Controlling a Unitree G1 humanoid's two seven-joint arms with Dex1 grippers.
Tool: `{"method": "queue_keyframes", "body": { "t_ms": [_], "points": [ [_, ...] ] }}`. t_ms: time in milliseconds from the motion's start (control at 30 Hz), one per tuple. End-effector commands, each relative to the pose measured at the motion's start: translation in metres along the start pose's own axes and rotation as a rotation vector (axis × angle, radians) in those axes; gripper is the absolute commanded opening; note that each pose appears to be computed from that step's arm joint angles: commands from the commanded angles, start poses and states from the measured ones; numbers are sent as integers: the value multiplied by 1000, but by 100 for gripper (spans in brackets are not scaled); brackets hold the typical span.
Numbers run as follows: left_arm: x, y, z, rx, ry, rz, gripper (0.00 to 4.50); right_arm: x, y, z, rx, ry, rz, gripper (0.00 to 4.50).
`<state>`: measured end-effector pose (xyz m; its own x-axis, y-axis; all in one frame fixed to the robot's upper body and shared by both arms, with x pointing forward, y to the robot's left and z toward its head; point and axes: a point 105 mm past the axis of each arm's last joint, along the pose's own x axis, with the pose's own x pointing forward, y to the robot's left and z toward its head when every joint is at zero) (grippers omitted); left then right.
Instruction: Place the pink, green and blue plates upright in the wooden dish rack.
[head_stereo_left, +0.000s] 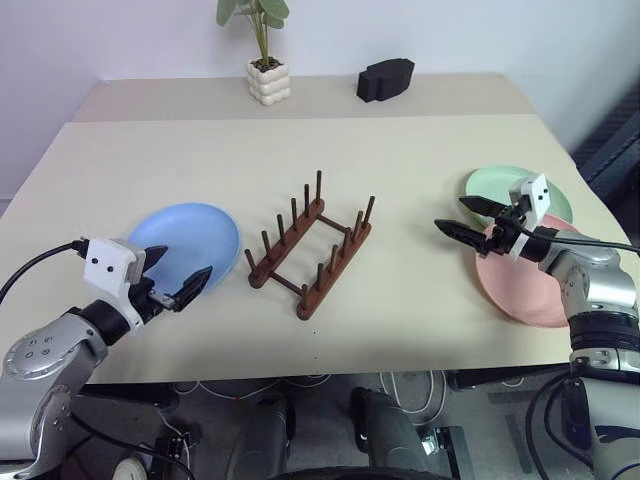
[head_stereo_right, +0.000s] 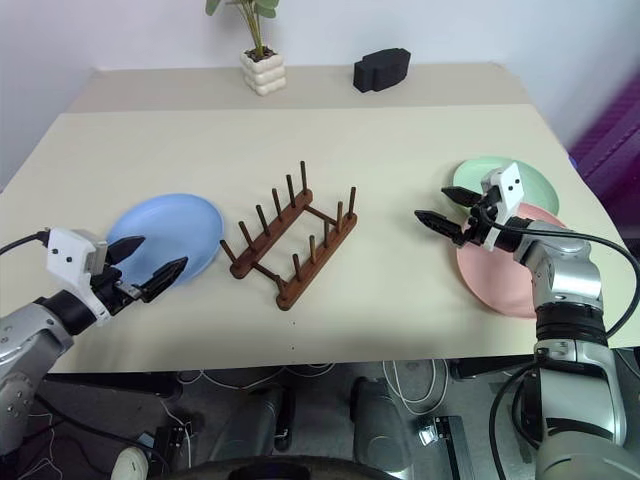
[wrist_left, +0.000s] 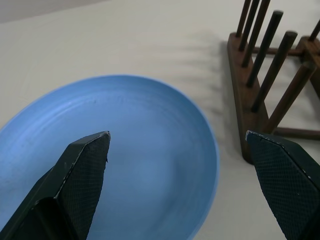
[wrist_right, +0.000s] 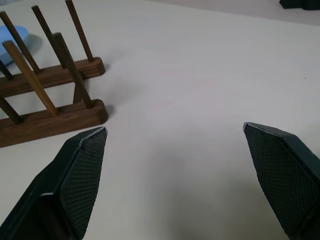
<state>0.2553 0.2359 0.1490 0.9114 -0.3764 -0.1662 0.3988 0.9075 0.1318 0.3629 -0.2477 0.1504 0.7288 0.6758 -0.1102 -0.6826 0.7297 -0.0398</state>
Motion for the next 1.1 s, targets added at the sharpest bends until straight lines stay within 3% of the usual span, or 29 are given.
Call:
{"method": "queue_keyframes", "body": {
  "t_ms": [33, 300, 633, 800, 933, 1100],
  "points": [
    [-3, -2, 9, 31, -23, -6, 450, -4, 4, 9, -31, -24, 13, 448],
    [-3, -5, 8, 27, -33, 0, 450, 4, 8, 12, -29, -26, 33, 448],
    [-27, -19, 9, -13, -28, -99, 450, 5, 17, 12, -32, -21, 63, 448],
    [-36, -45, -2, 1, 68, -259, 450, 1, 31, 8, -14, 21, 142, 448],
    [-22, -88, -23, 27, 163, -472, 450, -3, 53, 1, -12, 63, 217, 448],
    [0, -109, -33, 69, 168, -554, 450, -7, 69, -4, 1, 64, 223, 448]
  ]
}}
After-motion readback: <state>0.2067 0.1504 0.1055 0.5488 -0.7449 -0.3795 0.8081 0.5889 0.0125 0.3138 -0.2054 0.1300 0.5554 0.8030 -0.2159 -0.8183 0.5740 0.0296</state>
